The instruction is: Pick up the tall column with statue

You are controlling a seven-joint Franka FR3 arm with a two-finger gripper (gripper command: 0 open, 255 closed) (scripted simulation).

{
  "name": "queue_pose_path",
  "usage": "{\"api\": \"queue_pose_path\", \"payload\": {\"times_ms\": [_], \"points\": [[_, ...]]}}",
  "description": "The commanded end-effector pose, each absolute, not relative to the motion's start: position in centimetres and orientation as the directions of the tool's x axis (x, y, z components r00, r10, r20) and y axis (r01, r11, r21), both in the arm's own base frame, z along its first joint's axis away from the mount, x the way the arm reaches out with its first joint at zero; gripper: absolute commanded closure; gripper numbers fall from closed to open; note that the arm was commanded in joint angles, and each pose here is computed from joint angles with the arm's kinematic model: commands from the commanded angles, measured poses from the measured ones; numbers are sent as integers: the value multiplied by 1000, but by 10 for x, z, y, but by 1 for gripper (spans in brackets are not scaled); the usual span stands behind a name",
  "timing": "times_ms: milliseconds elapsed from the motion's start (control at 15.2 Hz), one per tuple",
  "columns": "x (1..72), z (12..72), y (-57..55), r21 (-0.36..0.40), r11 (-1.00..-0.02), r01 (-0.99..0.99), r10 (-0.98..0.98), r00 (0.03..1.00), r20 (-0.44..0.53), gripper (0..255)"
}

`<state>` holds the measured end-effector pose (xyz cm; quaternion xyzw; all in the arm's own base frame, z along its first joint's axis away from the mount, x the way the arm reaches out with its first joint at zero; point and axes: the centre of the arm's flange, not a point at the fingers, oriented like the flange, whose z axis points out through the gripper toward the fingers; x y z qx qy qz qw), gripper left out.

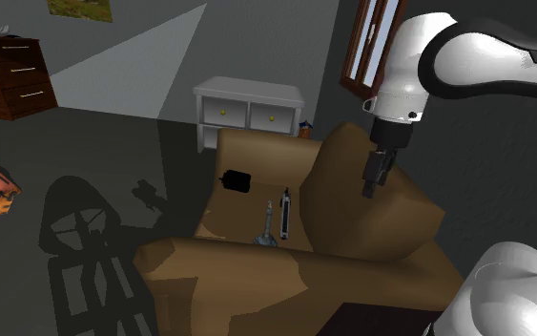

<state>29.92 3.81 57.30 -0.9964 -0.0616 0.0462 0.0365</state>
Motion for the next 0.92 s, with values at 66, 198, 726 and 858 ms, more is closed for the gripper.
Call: {"api": "queue_pose_path", "payload": {"times_ms": [66, 198, 726, 858], "points": [[309, 565, 37, -74, -990, 122, 128, 988, -85, 0], [329, 549, 35, -64, -990, 126, 131, 988, -80, 0], [409, 487, 28, -25, -989, 143, 144, 988, -59, 0], [429, 472, 26, -15, -989, 147, 147, 988, -53, 0]]}}
